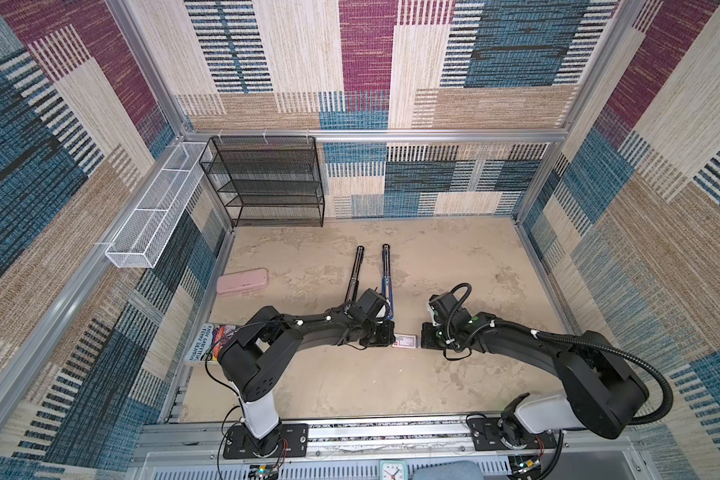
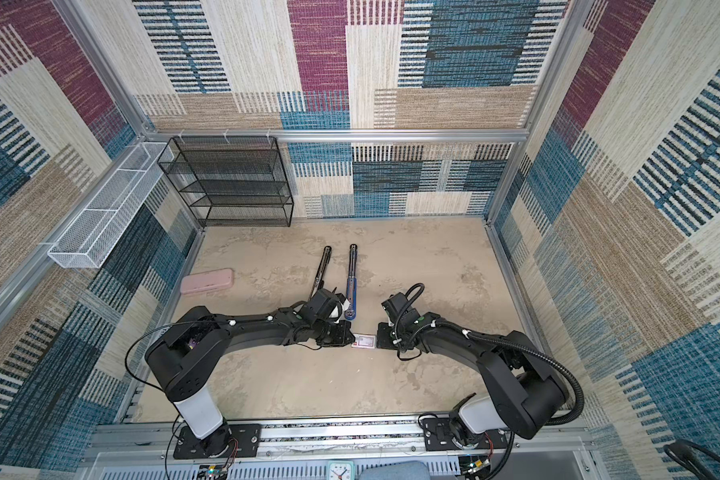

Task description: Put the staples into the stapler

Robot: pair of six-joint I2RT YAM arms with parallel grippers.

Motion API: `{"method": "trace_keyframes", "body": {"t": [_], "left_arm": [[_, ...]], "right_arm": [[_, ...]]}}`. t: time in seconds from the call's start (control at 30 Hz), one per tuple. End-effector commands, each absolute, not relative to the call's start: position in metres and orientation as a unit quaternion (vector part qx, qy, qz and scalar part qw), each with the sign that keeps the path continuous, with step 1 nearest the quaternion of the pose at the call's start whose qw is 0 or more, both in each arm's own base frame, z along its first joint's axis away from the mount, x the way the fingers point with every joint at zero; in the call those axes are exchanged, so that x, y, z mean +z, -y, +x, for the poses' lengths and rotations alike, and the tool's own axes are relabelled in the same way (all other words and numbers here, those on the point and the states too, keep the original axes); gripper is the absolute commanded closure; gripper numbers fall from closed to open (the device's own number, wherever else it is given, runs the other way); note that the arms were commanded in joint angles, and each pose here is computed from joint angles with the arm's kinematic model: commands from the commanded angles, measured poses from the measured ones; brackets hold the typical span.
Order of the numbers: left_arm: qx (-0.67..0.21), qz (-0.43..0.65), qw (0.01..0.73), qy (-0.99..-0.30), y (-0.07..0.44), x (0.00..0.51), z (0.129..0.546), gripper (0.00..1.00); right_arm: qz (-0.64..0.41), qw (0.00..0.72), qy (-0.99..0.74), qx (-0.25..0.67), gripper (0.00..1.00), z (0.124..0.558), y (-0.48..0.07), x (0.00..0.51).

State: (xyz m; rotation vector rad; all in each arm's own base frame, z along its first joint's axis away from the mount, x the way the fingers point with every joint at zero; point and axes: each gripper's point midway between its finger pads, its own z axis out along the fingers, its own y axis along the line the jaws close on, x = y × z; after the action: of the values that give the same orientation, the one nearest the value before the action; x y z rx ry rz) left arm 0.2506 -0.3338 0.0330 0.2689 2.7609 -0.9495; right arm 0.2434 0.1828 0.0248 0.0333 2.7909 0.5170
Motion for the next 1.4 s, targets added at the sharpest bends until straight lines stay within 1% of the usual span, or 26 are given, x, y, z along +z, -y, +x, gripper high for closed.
{"method": "trace_keyframes", "body": {"t": [0.0,0.2,0.3,0.33,0.4,0.47,0.6,0.73,0.83,0.93,1.03,1.17,1.3,1.37], "left_arm": [[-0.306,0.097,0.093,-0.942,0.323,0.028,0.245,1.0],[-0.306,0.098,0.091,-0.943,0.321,0.028,0.244,1.0],[-0.307,0.099,0.088,-0.942,0.322,0.028,0.244,1.0],[-0.308,0.099,0.089,-0.942,0.322,0.029,0.245,1.0],[-0.308,0.098,0.088,-0.942,0.323,0.028,0.245,1.0],[-0.309,0.097,0.088,-0.942,0.323,0.028,0.245,1.0],[-0.313,0.097,0.087,-0.941,0.325,0.029,0.245,1.0],[-0.318,0.094,0.087,-0.939,0.327,0.031,0.246,1.0],[-0.32,0.094,0.087,-0.939,0.327,0.031,0.246,1.0],[-0.319,0.094,0.085,-0.939,0.327,0.031,0.245,1.0],[-0.316,0.094,0.086,-0.94,0.325,0.03,0.244,1.0],[-0.317,0.094,0.083,-0.94,0.326,0.03,0.244,1.0],[-0.323,0.095,0.081,-0.938,0.328,0.031,0.244,1.0],[-0.323,0.095,0.081,-0.938,0.327,0.031,0.243,1.0]], "right_arm": [[0.021,0.155,-0.976,0.152,1.0,0.244,-0.166,0.019],[0.029,0.159,-0.976,0.147,1.0,0.244,-0.16,0.021],[0.018,0.17,-0.968,0.182,1.0,0.247,-0.171,0.032],[0.013,0.175,-0.965,0.196,0.96,0.249,-0.176,0.037],[0.002,0.184,-0.956,0.229,0.83,0.252,-0.187,0.049],[-0.01,0.189,-0.951,0.244,0.74,0.253,-0.196,0.057],[-0.025,0.172,-0.956,0.237,0.69,0.252,-0.205,0.051],[-0.029,0.161,-0.959,0.233,0.67,0.25,-0.211,0.043],[-0.027,0.147,-0.964,0.219,0.69,0.247,-0.209,0.032],[-0.021,0.141,-0.967,0.209,0.78,0.244,-0.205,0.027],[-0.015,0.149,-0.968,0.199,0.83,0.244,-0.199,0.028],[-0.014,0.151,-0.968,0.2,0.95,0.242,-0.197,0.028],[-0.014,0.147,-0.968,0.202,0.96,0.239,-0.197,0.026],[-0.012,0.149,-0.969,0.198,0.99,0.239,-0.195,0.026]]}}
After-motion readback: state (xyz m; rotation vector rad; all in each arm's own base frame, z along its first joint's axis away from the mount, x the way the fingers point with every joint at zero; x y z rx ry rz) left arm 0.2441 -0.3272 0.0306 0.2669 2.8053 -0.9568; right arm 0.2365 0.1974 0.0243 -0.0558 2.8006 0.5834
